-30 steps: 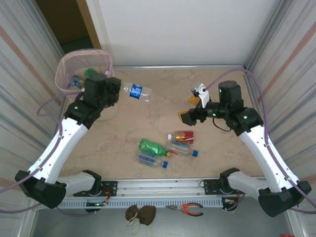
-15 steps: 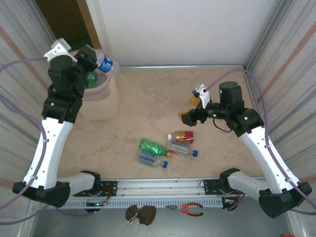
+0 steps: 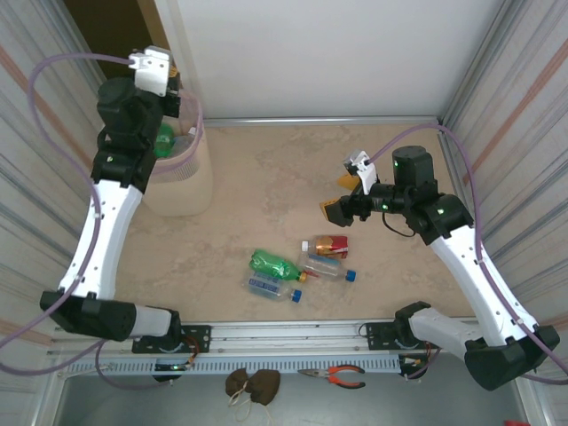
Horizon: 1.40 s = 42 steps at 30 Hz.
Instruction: Put the plastic bottles in the bin
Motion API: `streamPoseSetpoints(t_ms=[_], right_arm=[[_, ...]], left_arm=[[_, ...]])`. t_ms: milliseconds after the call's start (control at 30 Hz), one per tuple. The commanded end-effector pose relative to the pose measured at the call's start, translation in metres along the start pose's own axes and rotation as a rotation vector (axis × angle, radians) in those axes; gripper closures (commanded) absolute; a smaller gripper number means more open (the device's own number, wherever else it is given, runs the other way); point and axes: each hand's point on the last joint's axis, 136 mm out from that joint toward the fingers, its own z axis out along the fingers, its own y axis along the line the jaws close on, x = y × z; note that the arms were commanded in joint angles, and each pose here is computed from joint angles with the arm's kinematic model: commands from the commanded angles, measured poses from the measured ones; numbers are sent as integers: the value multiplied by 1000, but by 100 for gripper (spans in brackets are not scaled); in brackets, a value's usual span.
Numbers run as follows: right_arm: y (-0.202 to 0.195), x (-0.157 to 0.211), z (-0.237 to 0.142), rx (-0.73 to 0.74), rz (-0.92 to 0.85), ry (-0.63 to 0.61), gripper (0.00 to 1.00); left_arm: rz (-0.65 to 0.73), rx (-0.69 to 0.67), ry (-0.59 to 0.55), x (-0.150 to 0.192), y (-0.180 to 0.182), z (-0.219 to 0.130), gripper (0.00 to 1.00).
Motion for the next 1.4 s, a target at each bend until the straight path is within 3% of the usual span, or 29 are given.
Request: streamPoseSetpoints(t_ms=[0,333,667,900,1367], right_arm=[[0,-2,1,-9,-31,-5,13],[-3,0,3,-3,-44,9,13],[-11,-3,10,-6,-42,28,13],[-15,-1,18,-26,-24,43,13],[-18,2,26,-40,-5,52,14]], left_arm=[[249,-43,35,19,10,21,100],[405,36,198,112,10,66,100],[491,147,230,172,3,98,100],[537,224,320,214,1,110,100],[397,383,478,286,-17,103,100]])
